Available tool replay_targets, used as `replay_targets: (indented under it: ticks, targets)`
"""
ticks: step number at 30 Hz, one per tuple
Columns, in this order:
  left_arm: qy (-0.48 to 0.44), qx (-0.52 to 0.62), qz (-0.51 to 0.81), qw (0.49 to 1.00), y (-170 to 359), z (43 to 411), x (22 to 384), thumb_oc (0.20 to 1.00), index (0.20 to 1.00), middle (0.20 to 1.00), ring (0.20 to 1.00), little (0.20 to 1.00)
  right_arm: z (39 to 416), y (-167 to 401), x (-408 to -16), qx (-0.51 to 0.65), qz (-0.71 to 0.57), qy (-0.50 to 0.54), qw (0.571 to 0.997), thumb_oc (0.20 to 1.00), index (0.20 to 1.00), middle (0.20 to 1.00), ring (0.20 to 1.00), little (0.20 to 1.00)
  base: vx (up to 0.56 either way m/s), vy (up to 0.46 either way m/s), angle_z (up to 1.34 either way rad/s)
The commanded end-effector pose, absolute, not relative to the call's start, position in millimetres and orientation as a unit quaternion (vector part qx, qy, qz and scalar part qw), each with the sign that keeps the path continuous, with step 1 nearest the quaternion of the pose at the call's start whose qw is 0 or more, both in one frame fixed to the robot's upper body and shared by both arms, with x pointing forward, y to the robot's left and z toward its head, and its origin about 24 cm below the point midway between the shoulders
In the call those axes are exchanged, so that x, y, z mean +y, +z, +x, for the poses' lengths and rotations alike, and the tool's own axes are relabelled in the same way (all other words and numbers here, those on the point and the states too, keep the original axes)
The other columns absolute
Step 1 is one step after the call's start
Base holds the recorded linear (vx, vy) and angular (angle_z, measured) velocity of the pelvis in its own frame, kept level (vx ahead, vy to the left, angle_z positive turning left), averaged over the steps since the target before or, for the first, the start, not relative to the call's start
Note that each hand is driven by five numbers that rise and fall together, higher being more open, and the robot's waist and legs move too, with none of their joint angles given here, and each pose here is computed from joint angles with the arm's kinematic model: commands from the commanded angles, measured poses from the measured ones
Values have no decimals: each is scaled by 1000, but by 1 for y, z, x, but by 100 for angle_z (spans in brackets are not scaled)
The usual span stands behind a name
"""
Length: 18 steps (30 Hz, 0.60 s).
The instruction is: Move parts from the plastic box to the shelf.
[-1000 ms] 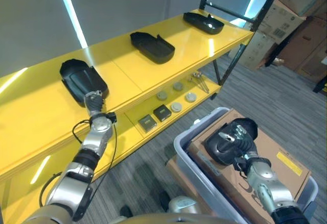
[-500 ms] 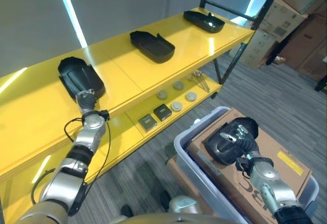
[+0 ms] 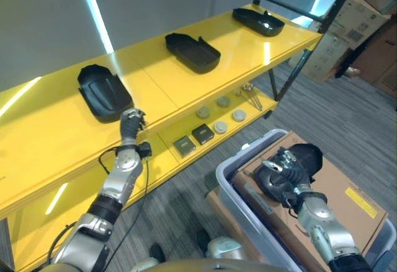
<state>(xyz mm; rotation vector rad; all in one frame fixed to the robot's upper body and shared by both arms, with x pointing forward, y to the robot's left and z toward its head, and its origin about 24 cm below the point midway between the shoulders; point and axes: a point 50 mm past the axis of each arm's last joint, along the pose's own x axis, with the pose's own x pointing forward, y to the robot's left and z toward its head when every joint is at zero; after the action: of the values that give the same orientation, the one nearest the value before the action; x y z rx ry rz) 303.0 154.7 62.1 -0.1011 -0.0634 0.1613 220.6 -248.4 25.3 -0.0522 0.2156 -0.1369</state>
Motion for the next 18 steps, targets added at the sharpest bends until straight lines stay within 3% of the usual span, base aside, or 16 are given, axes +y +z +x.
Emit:
replay_targets:
  ticks: [1, 2, 3, 6, 11, 18]
  targets:
    - [41, -121, -62, 990, 92, 298, 147, 200, 200, 200, 200, 200, 220, 46, -252, 42, -29, -97, 994, 1000, 1000, 1000, 1000, 1000, -153, 10, 7]
    - [37, -154, -68, 985, 105, 283, 156, 507, 507, 507, 507, 507, 218, 49, -253, 31, -24, -106, 994, 1000, 1000, 1000, 1000, 1000, -167, 16, 19]
    - [42, -169, -70, 982, 111, 275, 162, 1000, 1000, 1000, 1000, 1000, 217, 52, -254, 25, -22, -111, 993, 1000, 1000, 1000, 1000, 1000, -225, 42, 21]
    - [62, -188, -57, 979, 123, 251, 201, 1000, 1000, 1000, 1000, 1000, 220, 69, -266, -4, -15, -133, 991, 1000, 1000, 1000, 1000, 1000, -198, 69, 22]
    - [108, -176, -56, 977, 126, 231, 236, 1000, 1000, 1000, 1000, 1000, 222, 89, -268, -54, -25, -150, 987, 1000, 1000, 1000, 1000, 1000, -109, 39, 28]
    - [125, -192, -57, 972, 126, 220, 245, 1000, 1000, 1000, 1000, 1000, 217, 93, -273, -62, -37, -159, 985, 1000, 1000, 1000, 1000, 1000, -38, -1, 3]
